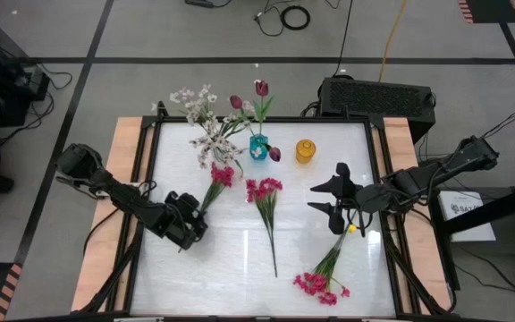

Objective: Sort flowers into vase by color
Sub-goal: Put the left pink flower into the yellow vase

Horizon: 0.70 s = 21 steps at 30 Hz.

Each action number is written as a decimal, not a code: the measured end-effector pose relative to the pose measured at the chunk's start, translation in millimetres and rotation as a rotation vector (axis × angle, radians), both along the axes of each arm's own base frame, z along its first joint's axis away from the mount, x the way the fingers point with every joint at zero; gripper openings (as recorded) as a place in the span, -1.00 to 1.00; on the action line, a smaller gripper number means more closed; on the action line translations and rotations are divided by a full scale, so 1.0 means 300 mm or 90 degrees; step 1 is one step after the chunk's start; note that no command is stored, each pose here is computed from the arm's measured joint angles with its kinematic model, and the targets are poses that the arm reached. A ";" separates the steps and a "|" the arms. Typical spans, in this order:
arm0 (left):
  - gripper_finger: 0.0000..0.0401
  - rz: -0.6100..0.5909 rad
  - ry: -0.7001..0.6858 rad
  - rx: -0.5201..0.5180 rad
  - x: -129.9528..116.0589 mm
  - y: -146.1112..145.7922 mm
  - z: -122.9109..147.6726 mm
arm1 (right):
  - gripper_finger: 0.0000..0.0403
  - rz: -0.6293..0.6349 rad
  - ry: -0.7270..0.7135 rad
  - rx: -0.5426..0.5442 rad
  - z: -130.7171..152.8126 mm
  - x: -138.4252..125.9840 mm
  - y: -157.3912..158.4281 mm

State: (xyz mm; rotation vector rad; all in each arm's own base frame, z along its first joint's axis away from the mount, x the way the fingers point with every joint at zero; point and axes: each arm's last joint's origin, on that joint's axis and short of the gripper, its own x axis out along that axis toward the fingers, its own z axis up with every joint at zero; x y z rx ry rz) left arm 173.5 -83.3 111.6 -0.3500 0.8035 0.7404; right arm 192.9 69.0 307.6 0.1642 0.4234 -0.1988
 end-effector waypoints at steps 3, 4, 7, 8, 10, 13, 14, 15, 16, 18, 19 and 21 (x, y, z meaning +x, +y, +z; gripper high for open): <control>0.23 0.003 0.001 0.009 -0.007 0.005 -0.006 | -0.02 0.001 -0.005 0.000 0.003 0.001 0.001; 0.19 0.004 0.001 0.008 -0.008 0.006 -0.007 | -0.02 0.001 -0.007 0.001 0.003 0.002 0.001; 0.07 0.004 -0.001 0.004 -0.011 0.007 -0.013 | -0.02 0.001 -0.007 0.001 0.003 0.002 0.001; 0.02 0.003 0.003 0.001 -0.014 0.009 -0.016 | -0.02 0.001 -0.007 0.001 0.003 0.002 0.001; -0.06 0.003 0.000 -0.005 -0.016 0.009 -0.020 | -0.02 0.001 -0.007 0.001 0.003 0.002 0.001; -0.16 0.002 -0.003 -0.007 -0.017 0.010 -0.023 | -0.02 0.001 -0.007 0.001 0.003 0.002 0.001; -0.20 0.002 -0.002 -0.007 -0.017 0.009 -0.023 | -0.02 0.001 -0.007 0.001 0.003 0.002 0.001; -0.24 0.001 -0.002 -0.009 -0.017 0.009 -0.023 | -0.02 0.001 -0.007 0.001 0.003 0.002 0.001; -0.28 0.001 0.000 -0.011 -0.017 0.009 -0.023 | -0.02 0.001 -0.007 0.001 0.003 0.002 0.001; -0.38 -0.001 0.004 -0.017 -0.018 0.008 -0.024 | -0.02 0.001 -0.007 0.001 0.003 0.002 0.001; -0.44 -0.002 0.006 -0.021 -0.018 0.008 -0.024 | -0.02 0.001 -0.006 0.001 0.003 0.002 0.000; -0.54 -0.003 0.010 -0.027 -0.018 0.007 -0.024 | -0.02 0.002 -0.006 -0.002 0.003 0.002 0.001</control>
